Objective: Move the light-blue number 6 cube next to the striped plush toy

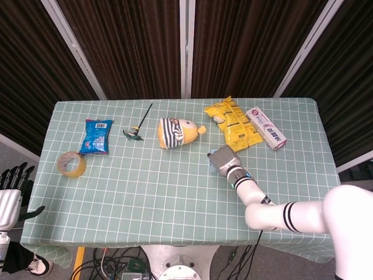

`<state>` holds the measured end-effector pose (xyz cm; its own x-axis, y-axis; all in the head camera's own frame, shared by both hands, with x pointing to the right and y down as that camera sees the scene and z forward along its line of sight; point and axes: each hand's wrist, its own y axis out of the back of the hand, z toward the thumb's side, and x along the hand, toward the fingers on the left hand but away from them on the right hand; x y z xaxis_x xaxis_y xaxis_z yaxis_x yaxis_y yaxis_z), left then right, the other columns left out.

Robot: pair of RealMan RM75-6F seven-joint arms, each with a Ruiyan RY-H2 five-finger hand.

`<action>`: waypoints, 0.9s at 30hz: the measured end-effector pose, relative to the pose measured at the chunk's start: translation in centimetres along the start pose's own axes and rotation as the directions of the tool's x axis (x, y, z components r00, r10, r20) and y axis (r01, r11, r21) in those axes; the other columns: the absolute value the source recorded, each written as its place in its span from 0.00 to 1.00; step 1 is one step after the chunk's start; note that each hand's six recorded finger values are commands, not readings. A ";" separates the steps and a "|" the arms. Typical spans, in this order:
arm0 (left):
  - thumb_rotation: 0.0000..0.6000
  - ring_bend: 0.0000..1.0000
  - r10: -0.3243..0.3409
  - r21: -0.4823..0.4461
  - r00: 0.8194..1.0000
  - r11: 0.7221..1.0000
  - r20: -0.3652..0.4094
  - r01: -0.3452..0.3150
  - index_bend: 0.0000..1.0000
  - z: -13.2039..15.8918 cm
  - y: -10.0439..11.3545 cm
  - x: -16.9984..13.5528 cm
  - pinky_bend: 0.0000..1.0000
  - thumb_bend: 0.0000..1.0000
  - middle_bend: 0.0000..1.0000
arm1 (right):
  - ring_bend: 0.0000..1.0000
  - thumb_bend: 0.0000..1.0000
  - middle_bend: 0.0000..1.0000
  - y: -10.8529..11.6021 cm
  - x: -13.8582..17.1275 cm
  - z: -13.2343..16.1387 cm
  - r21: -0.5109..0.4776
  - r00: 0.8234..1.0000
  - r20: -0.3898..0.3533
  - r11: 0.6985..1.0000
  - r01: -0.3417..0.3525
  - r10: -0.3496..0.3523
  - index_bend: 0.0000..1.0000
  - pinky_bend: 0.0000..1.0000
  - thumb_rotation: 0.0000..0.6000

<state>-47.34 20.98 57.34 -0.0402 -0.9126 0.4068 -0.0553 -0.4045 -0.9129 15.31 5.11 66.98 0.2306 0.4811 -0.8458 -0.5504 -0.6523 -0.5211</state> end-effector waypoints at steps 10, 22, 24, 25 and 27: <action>1.00 0.00 0.000 -0.001 1.000 1.000 0.000 0.000 0.07 0.0 -0.1 0.0 0.04 0.00 0.00 | 0.80 1.00 0.91 0.8 0.1 -0.2 -0.037 0.999 -0.010 0.998 0.047 -0.047 0.00 0.69 1.00; 1.00 0.00 0.013 -0.006 1.000 1.000 0.029 -0.013 0.07 1.2 0.1 0.1 0.04 0.00 0.00 | 0.67 0.92 0.76 2.7 5.9 -1.6 -0.081 0.935 -0.053 0.934 0.347 -0.352 0.00 0.63 1.00; 1.00 0.00 0.016 -0.010 0.999 1.000 0.034 -0.016 0.07 1.4 0.1 0.1 0.04 0.00 0.00 | 0.49 0.68 0.58 2.6 7.4 -2.6 -0.078 0.903 -0.038 0.902 0.425 -0.429 0.00 0.53 1.00; 1.00 0.00 0.017 -0.010 0.999 1.000 0.038 -0.017 0.07 1.6 0.1 0.1 0.04 0.00 0.00 | 0.35 0.50 0.45 2.2 8.4 -3.3 -0.076 0.878 -0.024 0.877 0.475 -0.478 0.00 0.45 1.00; 1.00 0.00 0.024 -0.011 0.999 1.000 0.049 -0.024 0.07 1.9 0.1 0.1 0.04 0.00 0.00 | 0.12 0.28 0.20 1.1 10.2 -4.7 -0.073 0.837 0.008 0.835 0.546 -0.547 0.00 0.30 1.00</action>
<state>-45.48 20.79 57.22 0.0073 -0.9240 0.3822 -0.0654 -0.3819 -0.9219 20.88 6.56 57.26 0.4876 0.7643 -0.4220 -0.2748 -0.3244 -0.9051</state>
